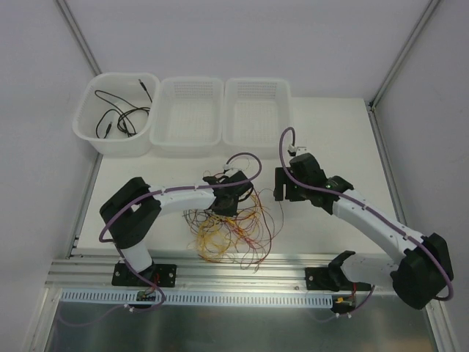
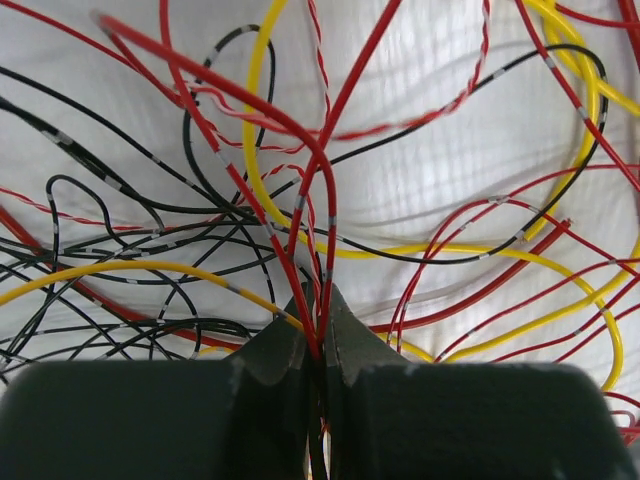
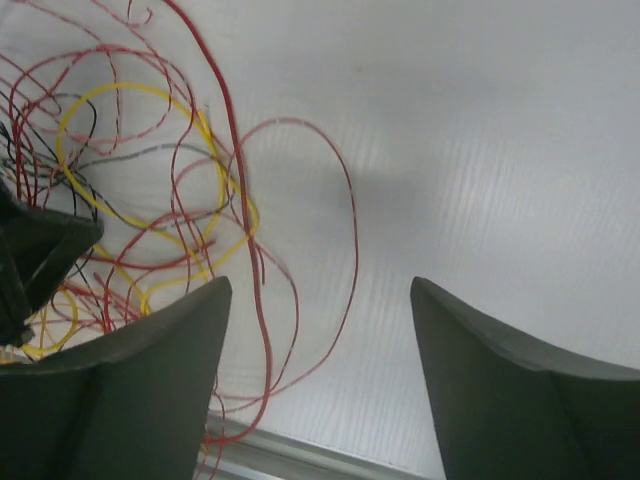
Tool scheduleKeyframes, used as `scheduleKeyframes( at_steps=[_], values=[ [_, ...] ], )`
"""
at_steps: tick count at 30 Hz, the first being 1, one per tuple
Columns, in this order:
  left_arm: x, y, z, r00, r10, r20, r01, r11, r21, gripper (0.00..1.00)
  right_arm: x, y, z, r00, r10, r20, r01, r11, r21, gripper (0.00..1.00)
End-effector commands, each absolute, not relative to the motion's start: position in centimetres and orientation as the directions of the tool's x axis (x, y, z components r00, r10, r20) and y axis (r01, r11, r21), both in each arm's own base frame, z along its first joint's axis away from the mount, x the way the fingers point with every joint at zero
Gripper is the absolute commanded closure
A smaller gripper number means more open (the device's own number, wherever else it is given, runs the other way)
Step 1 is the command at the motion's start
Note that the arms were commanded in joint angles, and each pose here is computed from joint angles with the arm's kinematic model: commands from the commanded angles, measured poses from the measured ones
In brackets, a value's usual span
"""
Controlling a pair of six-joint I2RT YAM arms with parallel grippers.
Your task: Untangle the cables
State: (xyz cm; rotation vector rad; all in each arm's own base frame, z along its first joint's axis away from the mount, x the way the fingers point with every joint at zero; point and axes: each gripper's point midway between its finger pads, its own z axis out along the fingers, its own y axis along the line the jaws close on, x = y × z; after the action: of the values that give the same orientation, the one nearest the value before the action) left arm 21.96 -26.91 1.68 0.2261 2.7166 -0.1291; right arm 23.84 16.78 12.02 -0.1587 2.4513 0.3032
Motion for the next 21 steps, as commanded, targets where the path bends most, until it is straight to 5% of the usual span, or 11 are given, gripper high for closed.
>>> scheduleKeyframes(
  at_steps=[1, 5, 21],
  values=[
    [19.9, -25.4, 2.6, -0.88, 0.256, -0.401, 0.291, 0.956, -0.028, 1.0, 26.4, 20.4, 13.3, -0.763, -0.054, -0.644, -0.292, 0.918, 0.268, 0.27],
    [19.3, -25.3, 2.7, -0.87, 0.276, -0.409, 0.318, 0.948, -0.036, 1.0, 27.0, 23.2, 12.0, -0.791, -0.123, -0.6, -0.374, 0.873, 0.313, 0.48],
    [19.4, -26.2, 3.5, -0.845, 0.163, -0.509, 0.286, 0.942, -0.174, 1.0, 29.4, 29.0, 6.6, -0.759, -0.373, -0.533, -0.553, 0.802, 0.226, 0.59]
  ],
)
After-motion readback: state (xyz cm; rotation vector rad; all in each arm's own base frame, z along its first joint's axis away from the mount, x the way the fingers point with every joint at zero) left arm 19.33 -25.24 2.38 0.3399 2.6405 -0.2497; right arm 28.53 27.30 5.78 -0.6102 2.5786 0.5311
